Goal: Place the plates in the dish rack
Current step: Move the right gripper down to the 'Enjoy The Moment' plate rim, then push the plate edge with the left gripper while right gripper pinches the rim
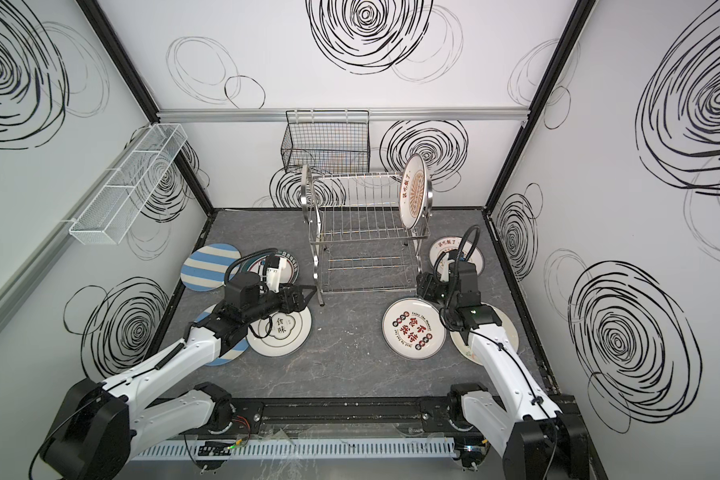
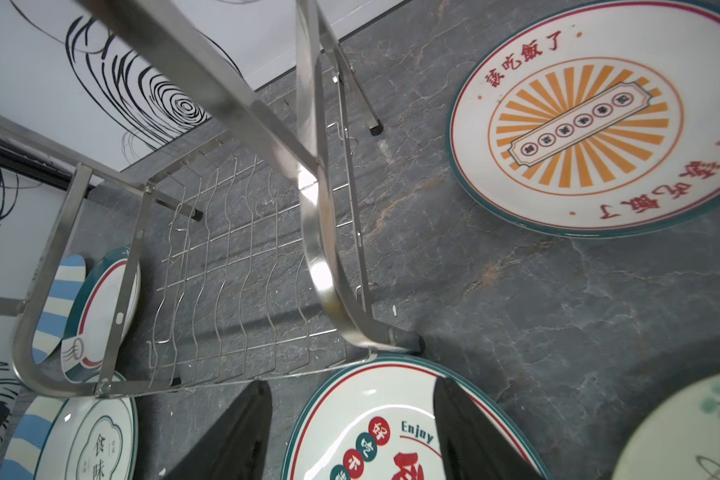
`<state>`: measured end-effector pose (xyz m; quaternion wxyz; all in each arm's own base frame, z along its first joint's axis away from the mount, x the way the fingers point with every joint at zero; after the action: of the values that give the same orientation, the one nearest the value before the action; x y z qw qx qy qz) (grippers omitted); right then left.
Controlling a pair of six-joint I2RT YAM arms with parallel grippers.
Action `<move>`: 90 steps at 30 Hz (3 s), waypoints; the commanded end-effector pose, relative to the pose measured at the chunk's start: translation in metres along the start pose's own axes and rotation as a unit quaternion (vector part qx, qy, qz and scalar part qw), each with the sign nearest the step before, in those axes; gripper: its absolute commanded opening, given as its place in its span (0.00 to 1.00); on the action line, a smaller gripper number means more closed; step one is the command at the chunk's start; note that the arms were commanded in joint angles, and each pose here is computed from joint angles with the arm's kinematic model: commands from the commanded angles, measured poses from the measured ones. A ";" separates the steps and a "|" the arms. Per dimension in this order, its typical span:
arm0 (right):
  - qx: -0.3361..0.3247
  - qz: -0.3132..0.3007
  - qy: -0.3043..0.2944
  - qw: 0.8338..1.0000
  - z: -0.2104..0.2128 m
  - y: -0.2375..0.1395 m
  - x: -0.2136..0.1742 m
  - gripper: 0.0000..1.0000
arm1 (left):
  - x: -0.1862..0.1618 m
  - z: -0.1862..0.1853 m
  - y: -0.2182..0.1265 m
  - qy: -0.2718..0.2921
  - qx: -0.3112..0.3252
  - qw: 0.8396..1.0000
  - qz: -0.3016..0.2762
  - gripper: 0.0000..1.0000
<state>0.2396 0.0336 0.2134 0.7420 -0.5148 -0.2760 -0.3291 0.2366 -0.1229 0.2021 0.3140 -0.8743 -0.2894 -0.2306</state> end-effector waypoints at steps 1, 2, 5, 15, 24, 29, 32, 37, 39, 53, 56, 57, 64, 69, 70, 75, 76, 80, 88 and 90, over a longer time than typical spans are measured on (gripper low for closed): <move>0.024 -0.031 -0.010 0.999 -0.001 0.005 0.007 0.63 | 0.002 -0.002 0.002 0.001 -0.013 1.000 -0.014 0.96; 0.025 -0.031 -0.009 0.999 -0.002 0.006 0.007 0.63 | 0.001 -0.002 0.002 0.001 -0.013 1.000 -0.014 0.96; 0.032 -0.034 -0.011 0.999 -0.003 0.010 0.006 0.62 | 0.001 -0.002 0.002 0.002 -0.013 1.000 -0.014 0.96; 0.021 0.015 0.013 1.000 -0.008 0.014 -0.008 0.64 | -0.009 -0.002 0.004 -0.003 -0.012 1.000 -0.001 0.96; -0.028 0.066 -0.003 0.997 0.012 -0.013 -0.044 0.68 | -0.033 0.004 0.004 -0.014 -0.001 1.000 0.025 0.96; 0.005 0.118 0.001 0.993 0.030 -0.005 -0.080 0.68 | -0.042 0.004 0.004 -0.012 0.004 0.999 0.037 0.96; 0.009 0.149 -0.009 0.989 0.039 0.003 -0.103 0.69 | -0.050 0.005 0.004 -0.010 0.010 0.999 0.047 0.96; 0.036 0.172 -0.030 0.984 0.055 0.017 -0.122 0.70 | -0.059 0.010 0.003 -0.020 0.014 0.998 0.056 0.96; 0.036 0.181 -0.034 0.982 0.059 0.021 -0.123 0.71 | -0.061 0.011 0.003 -0.017 0.018 0.998 0.060 0.96; 0.059 0.223 -0.060 0.971 0.081 0.046 -0.130 0.73 | -0.063 0.014 0.000 -0.015 0.029 0.998 0.059 0.96; 0.080 0.230 -0.055 0.968 0.086 0.048 -0.136 0.73 | -0.063 0.015 -0.001 -0.014 0.032 0.998 0.061 0.96; 0.086 0.233 -0.055 0.967 0.088 0.048 -0.138 0.73 | -0.064 0.016 0.000 -0.014 0.035 0.997 0.062 0.96; 0.137 0.233 -0.049 0.961 0.111 0.050 -0.143 0.73 | -0.064 0.017 -0.003 -0.017 0.037 0.997 0.060 0.96; 0.187 0.230 -0.043 0.954 0.129 0.052 -0.144 0.72 | -0.061 0.018 -0.007 -0.018 0.039 0.998 0.053 0.96; 0.202 0.228 -0.039 0.952 0.133 0.052 -0.144 0.72 | -0.060 0.018 -0.008 -0.018 0.039 0.998 0.053 0.96; 0.257 0.238 -0.020 0.936 0.151 0.056 -0.152 0.72 | -0.062 0.018 -0.008 -0.014 0.037 0.998 0.055 0.96; 0.264 0.239 -0.018 0.934 0.156 0.056 -0.154 0.72 | -0.062 0.019 -0.008 -0.014 0.037 0.998 0.056 0.96; 0.297 0.235 -0.028 0.925 0.176 0.055 -0.154 0.72 | -0.064 0.019 -0.007 -0.019 0.032 0.998 0.060 0.96; 0.176 0.226 -0.055 0.957 0.149 0.035 -0.134 0.71 | -0.072 0.013 -0.002 -0.012 0.014 0.997 0.074 0.96; 0.132 0.224 -0.043 0.965 0.126 0.026 -0.129 0.71 | -0.077 0.010 0.001 -0.009 0.006 0.997 0.082 0.96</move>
<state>0.1727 0.2182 0.1423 0.8791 -0.3984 -0.2536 -0.0644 0.1844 -0.1368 0.1492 0.3546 -0.8884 -0.2267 -0.1831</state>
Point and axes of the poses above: each gripper's point midway between its finger pads, its own y axis out along the fingers, its own z axis along the line the jaws close on, x = y × z, the point moved 10 cm from there along -y, back along the fingers, and after that the axes turned 12 degrees about -y, right-handed, at the moved point
